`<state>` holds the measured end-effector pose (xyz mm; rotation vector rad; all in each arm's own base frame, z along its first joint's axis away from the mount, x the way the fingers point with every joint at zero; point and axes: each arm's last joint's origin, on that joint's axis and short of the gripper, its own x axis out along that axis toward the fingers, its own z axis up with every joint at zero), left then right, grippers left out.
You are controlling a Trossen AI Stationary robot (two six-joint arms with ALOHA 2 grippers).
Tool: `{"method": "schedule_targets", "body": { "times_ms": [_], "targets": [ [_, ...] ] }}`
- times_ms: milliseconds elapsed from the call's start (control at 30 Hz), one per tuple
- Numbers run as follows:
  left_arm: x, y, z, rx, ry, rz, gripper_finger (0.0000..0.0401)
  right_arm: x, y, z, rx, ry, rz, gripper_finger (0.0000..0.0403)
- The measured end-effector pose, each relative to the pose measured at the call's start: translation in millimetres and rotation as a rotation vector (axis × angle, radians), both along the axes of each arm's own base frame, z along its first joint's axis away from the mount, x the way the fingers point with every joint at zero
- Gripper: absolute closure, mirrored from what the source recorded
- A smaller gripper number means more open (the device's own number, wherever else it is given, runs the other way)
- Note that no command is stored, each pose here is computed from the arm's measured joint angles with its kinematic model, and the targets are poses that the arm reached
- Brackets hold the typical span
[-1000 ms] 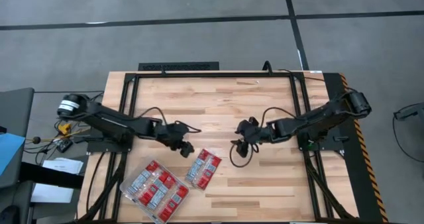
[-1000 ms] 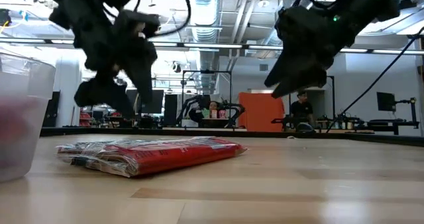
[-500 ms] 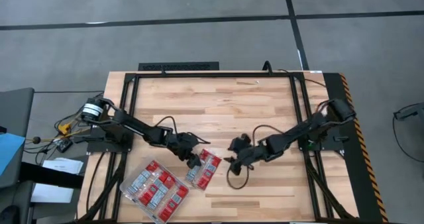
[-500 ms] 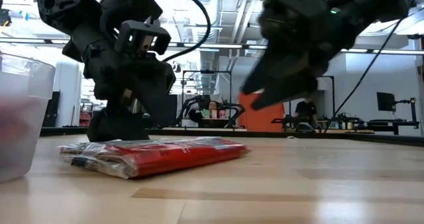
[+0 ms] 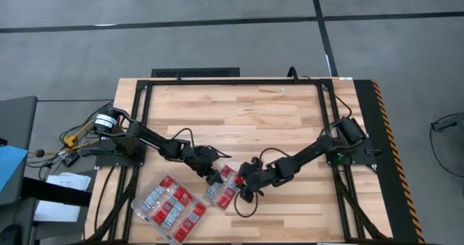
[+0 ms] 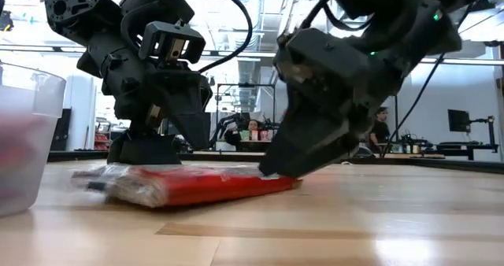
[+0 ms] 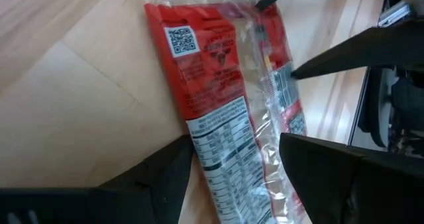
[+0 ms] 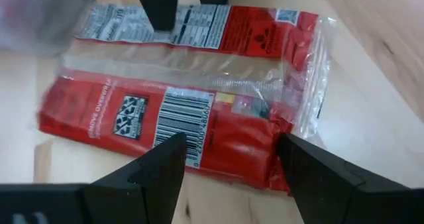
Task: Sort popcorn bags into baskets
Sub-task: Put the red popcorn bag into the transparent bin
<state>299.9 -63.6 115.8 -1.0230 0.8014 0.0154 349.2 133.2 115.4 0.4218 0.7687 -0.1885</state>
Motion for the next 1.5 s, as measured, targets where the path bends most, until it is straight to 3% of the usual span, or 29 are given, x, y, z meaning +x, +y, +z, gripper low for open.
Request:
{"method": "schedule_targets", "body": {
  "times_ms": [133,533,667,900,1000,1133,1300,1500],
  "targets": [
    [0.0,0.0,0.0,0.001,0.000,0.002,0.0177,5.1,-3.8,-14.1,0.014,0.024,0.005,0.0133],
    [0.4,0.0,0.6,0.001,-0.012,0.005,0.0188,19.7,-43.0,-9.9,-0.011,-0.026,-0.076,0.0133],
    [0.1,0.7,-0.5,0.028,-0.009,0.028,0.0238,21.3,-48.4,-9.8,-0.012,-0.031,-0.089,0.0133],
    [0.9,3.1,-0.8,0.078,-0.017,0.114,0.0375,21.3,-45.8,-9.1,-0.009,-0.047,-0.096,0.0133],
    [1.2,3.9,-0.7,0.089,-0.020,0.140,0.0393,21.1,-45.7,-8.5,-0.004,-0.047,-0.104,0.0133],
    [2.2,6.1,1.0,0.056,-0.024,0.134,0.0399,13.7,-47.2,13.7,0.012,-0.039,-0.105,0.0133],
    [0.6,5.3,12.8,-0.010,-0.043,0.067,0.0401,-11.1,-51.3,72.6,-0.008,-0.049,-0.109,0.0133],
    [-0.8,3.1,57.4,-0.044,-0.167,-0.062,0.0401,-50.1,-48.9,125.7,-0.118,-0.110,-0.179,0.0133]
  ]
}}
